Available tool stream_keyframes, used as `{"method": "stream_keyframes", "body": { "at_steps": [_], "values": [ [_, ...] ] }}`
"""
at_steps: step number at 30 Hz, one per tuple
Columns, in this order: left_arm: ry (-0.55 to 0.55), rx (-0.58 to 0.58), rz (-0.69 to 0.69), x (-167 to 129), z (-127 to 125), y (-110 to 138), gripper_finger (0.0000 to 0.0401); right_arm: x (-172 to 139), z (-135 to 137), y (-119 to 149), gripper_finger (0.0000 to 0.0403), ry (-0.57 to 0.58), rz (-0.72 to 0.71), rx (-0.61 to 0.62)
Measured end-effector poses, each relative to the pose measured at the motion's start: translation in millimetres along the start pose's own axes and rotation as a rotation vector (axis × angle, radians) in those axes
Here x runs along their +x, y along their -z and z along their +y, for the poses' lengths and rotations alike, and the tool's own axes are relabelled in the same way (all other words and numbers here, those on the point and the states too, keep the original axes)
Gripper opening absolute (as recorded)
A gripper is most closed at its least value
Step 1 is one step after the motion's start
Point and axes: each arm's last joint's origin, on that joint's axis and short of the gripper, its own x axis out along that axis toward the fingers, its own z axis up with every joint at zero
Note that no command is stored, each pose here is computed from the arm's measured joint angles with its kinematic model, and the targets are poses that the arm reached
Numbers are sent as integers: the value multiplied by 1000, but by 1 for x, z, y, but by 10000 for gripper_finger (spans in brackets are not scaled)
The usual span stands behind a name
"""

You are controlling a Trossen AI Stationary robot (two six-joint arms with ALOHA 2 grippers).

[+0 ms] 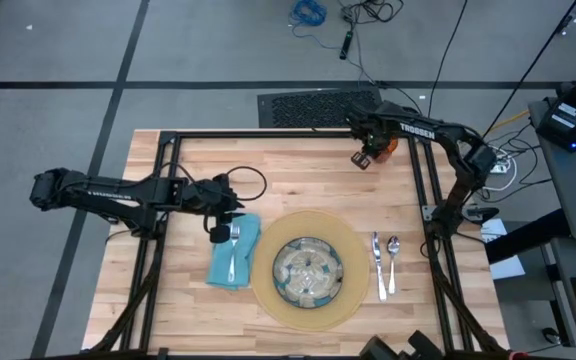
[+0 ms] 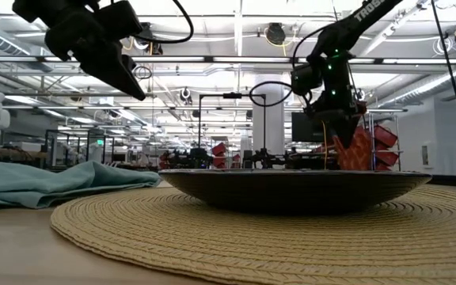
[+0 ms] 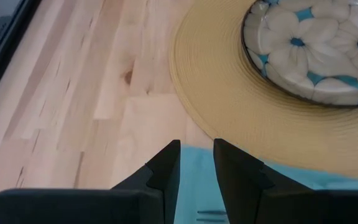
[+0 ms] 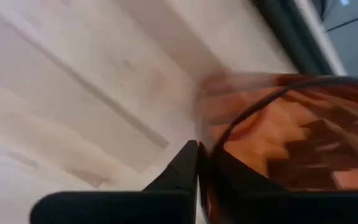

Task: Set table place
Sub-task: Put the brown cup to the top right of the brown mat

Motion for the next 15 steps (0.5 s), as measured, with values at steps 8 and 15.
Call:
{"method": "stream_keyframes", "body": {
  "at_steps": [8,15],
  "values": [
    [7,10,113,-1,-1,11,83,-21,28,10,2,-7,-49,-70],
    [10,15,175,-1,-1,17,83,-43,78,31,1,-89,-55,-176]
  ]
}}
